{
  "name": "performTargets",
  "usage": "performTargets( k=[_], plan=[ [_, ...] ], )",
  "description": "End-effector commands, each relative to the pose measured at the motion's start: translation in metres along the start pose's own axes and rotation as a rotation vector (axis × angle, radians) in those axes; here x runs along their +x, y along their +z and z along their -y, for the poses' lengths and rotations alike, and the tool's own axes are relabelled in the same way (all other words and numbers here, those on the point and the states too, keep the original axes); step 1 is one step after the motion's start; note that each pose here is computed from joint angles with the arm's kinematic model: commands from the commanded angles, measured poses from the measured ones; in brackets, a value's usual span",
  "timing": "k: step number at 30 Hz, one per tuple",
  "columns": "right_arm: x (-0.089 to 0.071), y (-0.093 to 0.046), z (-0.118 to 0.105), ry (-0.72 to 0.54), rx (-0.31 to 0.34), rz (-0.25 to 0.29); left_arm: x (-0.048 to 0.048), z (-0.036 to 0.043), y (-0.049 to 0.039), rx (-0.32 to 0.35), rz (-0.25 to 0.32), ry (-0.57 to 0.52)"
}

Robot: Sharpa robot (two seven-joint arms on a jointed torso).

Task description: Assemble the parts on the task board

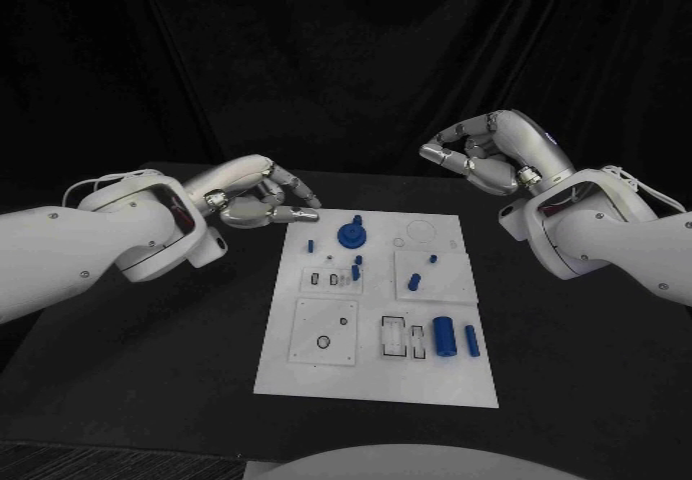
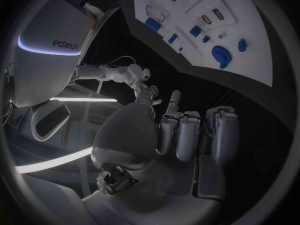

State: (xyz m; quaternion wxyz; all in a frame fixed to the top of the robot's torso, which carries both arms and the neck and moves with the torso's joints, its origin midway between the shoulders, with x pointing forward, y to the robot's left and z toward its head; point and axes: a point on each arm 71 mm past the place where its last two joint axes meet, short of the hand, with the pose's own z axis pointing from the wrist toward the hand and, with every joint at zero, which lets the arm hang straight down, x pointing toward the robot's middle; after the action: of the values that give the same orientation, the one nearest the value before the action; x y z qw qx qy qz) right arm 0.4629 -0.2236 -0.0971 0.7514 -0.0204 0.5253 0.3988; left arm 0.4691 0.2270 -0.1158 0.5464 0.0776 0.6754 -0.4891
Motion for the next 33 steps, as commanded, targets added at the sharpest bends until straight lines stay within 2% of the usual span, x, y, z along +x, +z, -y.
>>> performTargets(
  k=[1,7,11,15,18,25,33],
  plan=[
    [0.001,0.001,0.003,0.002,0.048,-0.015,0.0071,-0.0131,0.0082,-0.277,-0.178,0.183],
    [0.006,0.003,0.007,0.005,0.089,-0.064,0.0172,-0.0089,0.0359,-0.44,-0.315,0.248],
    [0.008,0.003,0.009,0.006,0.112,-0.088,0.0262,-0.0063,0.0526,-0.508,-0.392,0.282],
    [0.009,0.003,0.011,0.007,0.13,-0.105,0.0338,-0.0024,0.0699,-0.556,-0.434,0.313],
    [0.01,0.003,0.012,0.006,0.139,-0.115,0.0386,-0.0002,0.0821,-0.598,-0.444,0.29],
    [0.014,0.003,0.015,0.006,0.155,-0.134,0.0516,0.0079,0.1021,-0.661,-0.493,0.252],
    [0.017,0.002,0.017,0.005,0.167,-0.146,0.0591,0.0097,0.1138,-0.712,-0.545,0.271]
  ],
)
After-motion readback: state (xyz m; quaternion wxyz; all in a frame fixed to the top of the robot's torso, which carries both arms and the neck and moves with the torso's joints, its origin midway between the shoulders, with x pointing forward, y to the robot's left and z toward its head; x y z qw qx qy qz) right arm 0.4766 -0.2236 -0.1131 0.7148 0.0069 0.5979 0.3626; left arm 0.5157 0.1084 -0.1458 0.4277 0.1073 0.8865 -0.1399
